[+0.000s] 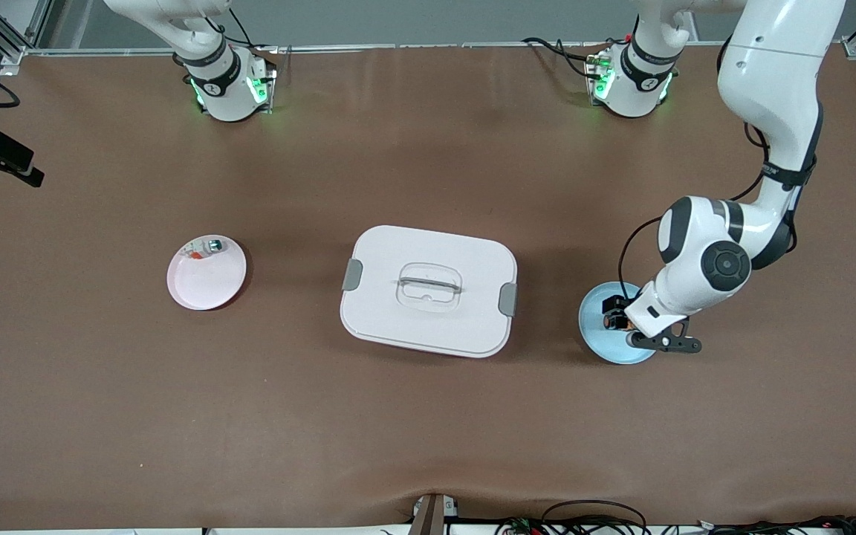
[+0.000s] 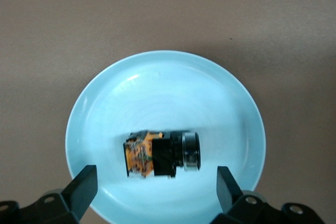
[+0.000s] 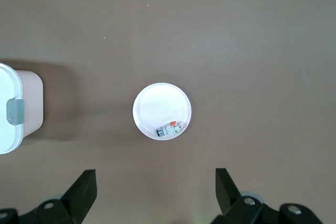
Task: Transfer orange switch to right arm and place
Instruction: 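Lower the left gripper and close it on the orange switch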
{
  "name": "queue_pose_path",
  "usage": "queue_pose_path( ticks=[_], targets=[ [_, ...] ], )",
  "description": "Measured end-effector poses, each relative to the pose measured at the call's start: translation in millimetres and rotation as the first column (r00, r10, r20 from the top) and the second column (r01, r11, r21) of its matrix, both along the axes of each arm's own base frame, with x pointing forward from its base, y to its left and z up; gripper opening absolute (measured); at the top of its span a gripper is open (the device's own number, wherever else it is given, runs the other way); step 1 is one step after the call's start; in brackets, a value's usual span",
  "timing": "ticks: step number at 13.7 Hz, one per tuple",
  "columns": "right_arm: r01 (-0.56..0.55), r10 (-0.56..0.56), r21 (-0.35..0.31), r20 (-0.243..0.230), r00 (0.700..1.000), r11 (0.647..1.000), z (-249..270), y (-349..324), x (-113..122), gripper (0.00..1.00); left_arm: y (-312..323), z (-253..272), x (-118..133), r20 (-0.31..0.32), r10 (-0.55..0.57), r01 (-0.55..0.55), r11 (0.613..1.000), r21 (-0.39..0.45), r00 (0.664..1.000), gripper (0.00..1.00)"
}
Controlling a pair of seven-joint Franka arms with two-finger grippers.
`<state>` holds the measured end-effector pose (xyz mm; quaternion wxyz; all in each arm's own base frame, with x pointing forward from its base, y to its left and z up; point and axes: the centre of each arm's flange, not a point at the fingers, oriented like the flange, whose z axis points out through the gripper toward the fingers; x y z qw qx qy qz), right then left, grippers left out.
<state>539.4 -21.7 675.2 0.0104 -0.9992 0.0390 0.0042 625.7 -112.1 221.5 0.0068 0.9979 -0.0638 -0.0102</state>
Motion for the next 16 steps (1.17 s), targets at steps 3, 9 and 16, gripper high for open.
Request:
queue_pose_path(
  ticks=[3, 9, 16],
  targets=[
    [0.0, 0.0, 0.0, 0.0, 1.0, 1.0, 0.0, 0.0, 0.0, 1.0, -1.2, -10.7, 4.2, -0.007, 0.004, -0.004, 1.0, 0.0, 1.0, 1.0],
    [0.0, 0.0, 0.0, 0.0, 1.0, 1.0, 0.0, 0.0, 0.0, 1.0, -12.0, -27.6, 3.2, -0.017, 0.029, -0.029, 1.0, 0.001, 0.999, 1.0],
    [0.001, -0.001, 0.0, 0.0, 1.0, 1.0, 0.0, -0.4, 0.0, 1.0, -5.8, -37.1, 4.2, -0.012, 0.039, -0.039, 0.999, -0.001, 0.999, 1.0]
  ],
)
